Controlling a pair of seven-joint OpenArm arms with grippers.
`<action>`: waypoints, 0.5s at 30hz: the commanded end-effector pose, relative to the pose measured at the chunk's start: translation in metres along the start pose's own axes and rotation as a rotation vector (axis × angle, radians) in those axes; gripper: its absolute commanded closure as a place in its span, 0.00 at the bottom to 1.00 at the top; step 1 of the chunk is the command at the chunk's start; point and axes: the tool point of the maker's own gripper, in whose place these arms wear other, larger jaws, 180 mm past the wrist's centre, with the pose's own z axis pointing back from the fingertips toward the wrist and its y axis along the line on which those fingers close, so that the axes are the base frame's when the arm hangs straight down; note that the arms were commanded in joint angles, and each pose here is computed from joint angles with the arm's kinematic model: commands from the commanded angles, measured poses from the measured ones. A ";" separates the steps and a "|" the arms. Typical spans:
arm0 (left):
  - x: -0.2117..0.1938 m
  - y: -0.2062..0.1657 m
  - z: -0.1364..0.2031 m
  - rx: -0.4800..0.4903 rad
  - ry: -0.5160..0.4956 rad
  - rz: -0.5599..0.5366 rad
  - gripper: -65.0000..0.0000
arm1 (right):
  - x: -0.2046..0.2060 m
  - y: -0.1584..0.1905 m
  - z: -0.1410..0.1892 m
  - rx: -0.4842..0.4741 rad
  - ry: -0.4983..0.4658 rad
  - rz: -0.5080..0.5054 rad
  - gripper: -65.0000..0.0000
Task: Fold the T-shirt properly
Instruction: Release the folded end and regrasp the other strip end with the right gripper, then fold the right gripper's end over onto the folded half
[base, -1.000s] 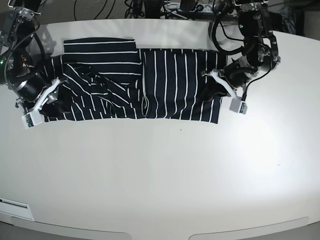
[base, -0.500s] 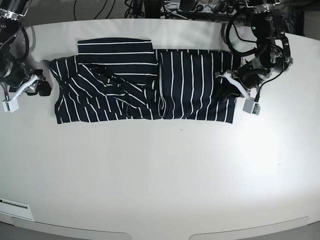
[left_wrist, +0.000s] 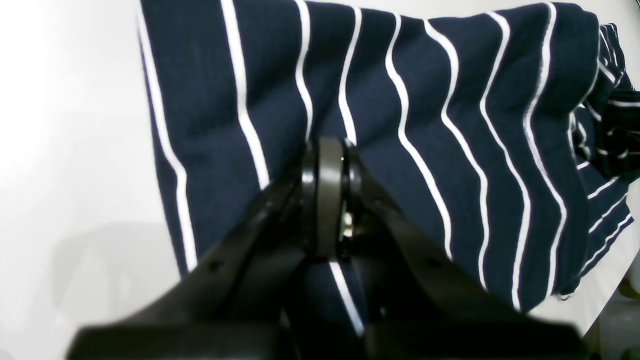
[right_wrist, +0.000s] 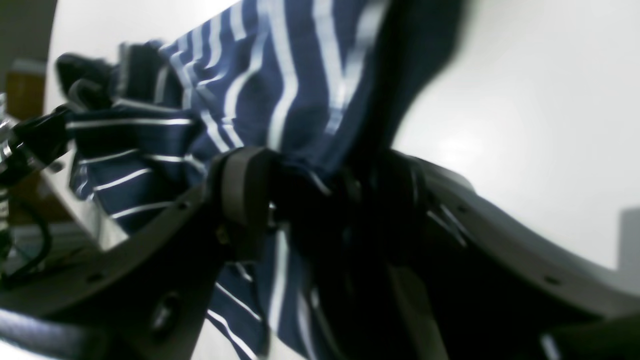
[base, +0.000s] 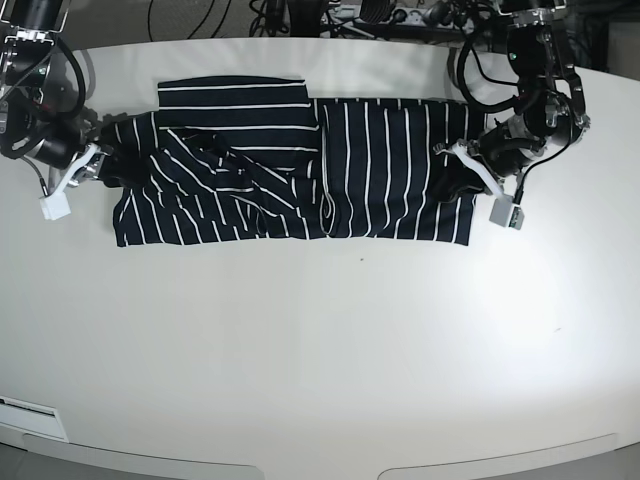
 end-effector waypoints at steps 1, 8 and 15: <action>0.003 0.001 0.003 0.005 0.000 -0.009 1.00 | -0.005 -0.001 0.000 -0.016 0.048 0.024 0.44; 0.003 0.001 0.003 0.002 -0.001 -0.012 1.00 | 0.000 0.008 -0.009 0.015 0.059 0.068 0.45; 0.014 -0.012 0.003 -0.066 -0.051 0.026 1.00 | 0.020 0.010 -0.009 0.015 0.052 0.108 1.00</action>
